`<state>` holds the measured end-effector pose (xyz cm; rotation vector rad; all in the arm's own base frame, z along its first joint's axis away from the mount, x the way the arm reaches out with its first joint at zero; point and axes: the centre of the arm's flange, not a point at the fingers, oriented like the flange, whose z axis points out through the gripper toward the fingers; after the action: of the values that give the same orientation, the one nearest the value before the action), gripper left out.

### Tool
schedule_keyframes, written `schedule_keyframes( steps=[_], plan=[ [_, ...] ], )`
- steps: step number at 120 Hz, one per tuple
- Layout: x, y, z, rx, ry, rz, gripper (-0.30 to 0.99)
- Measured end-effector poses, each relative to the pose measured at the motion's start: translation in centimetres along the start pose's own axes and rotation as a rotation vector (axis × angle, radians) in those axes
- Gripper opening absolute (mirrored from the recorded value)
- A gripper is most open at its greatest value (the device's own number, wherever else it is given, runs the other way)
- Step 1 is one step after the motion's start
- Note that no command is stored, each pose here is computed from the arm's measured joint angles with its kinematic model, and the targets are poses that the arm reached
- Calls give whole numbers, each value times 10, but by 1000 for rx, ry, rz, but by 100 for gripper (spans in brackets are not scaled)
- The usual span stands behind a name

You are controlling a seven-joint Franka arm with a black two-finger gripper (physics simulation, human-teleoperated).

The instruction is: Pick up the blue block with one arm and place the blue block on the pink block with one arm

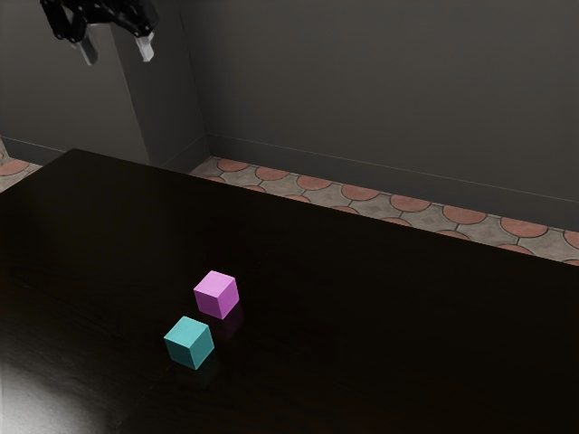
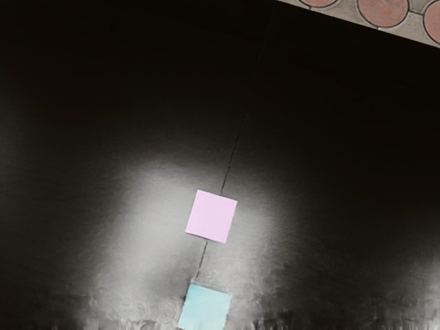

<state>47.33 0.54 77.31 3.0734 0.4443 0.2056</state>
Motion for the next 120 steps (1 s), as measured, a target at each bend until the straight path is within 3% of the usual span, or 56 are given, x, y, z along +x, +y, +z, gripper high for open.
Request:
schedule_keyframes(
  steps=[10, 19, 32, 41, 65, 91, 120],
  plan=[
    [-41, -50, 47, 15, -68, -75, 69],
    [-71, -45, 108, 41, -142, -55, 69],
    [-85, -43, 186, 79, -222, -46, 69],
    [-93, -40, 232, 101, -242, -32, 69],
    [-108, -32, 315, 113, -213, -1, 69],
    [-110, -9, 354, 156, -66, 173, 69],
    [-102, 1, 420, 109, -34, 277, 69]
  ],
)
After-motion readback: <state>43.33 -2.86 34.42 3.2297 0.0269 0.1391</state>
